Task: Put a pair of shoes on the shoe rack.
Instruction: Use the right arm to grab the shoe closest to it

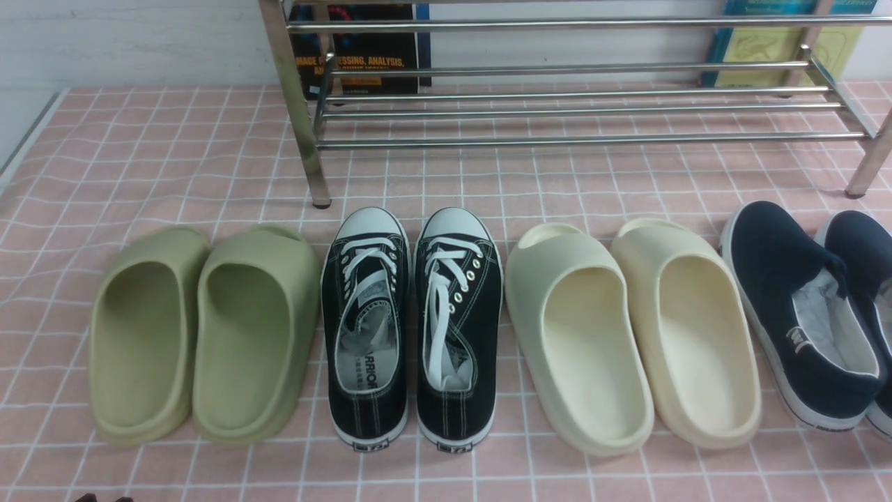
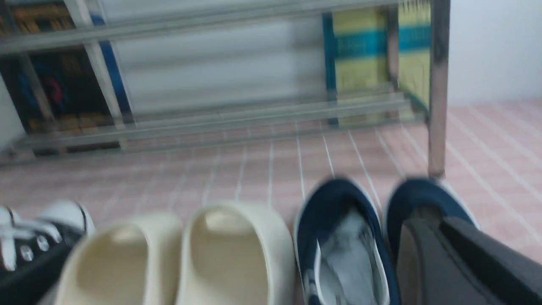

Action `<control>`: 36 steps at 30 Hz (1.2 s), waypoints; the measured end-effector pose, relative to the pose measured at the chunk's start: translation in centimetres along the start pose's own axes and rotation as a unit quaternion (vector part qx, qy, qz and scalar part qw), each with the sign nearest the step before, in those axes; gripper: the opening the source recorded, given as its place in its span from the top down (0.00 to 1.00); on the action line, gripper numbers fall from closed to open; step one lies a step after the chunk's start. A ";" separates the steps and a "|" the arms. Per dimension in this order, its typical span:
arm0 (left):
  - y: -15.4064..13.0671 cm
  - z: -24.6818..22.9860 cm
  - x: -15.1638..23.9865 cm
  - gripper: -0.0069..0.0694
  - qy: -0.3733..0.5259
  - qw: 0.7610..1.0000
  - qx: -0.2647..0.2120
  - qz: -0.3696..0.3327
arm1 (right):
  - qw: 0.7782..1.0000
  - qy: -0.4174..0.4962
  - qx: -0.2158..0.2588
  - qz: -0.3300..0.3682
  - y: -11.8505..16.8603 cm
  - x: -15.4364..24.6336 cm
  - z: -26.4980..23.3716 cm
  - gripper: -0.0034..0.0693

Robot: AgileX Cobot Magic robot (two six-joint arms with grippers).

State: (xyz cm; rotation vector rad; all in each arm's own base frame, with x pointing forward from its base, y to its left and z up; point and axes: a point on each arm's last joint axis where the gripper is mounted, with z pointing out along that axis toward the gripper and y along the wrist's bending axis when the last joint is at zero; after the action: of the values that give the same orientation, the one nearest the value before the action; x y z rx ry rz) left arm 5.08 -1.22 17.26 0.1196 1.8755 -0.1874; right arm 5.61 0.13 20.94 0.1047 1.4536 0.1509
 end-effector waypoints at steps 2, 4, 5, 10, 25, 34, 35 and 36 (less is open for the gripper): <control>0.0 0.0 0.0 0.60 0.000 1.000 0.000 0.000 | 0.997 -0.080 -0.023 -0.001 0.4 -1.5 -0.1 0.86; 0.0 0.0 0.0 0.60 0.000 1.000 0.000 0.000 | 0.993 -0.116 -0.033 -0.001 0.6 -2.1 -0.3 0.86; 0.0 0.0 0.0 0.60 0.000 1.000 0.000 0.000 | 0.985 -0.167 -0.047 -0.002 0.8 -3.0 -0.5 0.85; 0.0 0.0 0.0 0.60 0.000 1.000 0.000 0.000 | 0.973 -0.223 -0.064 -0.003 1.1 -3.9 -1.0 0.85; 0.0 0.0 0.0 0.60 0.000 1.000 0.000 0.000 | 0.994 -0.067 -0.005 -0.089 2.4 -15.0 4.1 0.96; 0.0 0.0 0.0 0.60 0.000 1.000 0.000 0.000 | 0.950 0.302 0.045 -0.061 1.8 -12.5 13.2 0.96; 0.0 0.0 0.0 0.60 0.000 1.000 0.000 0.000 | 0.940 0.331 0.043 -0.064 1.8 -12.3 13.9 0.95; 0.0 0.0 0.0 0.60 0.000 1.000 0.000 0.000 | 0.927 0.368 0.038 -0.061 1.8 -11.6 14.7 0.95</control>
State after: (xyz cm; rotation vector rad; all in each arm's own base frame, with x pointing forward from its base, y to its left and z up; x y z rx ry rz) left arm 5.08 -1.22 17.26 0.1196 1.8755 -0.1874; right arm 18.90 0.30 34.32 0.0170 2.2133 0.0261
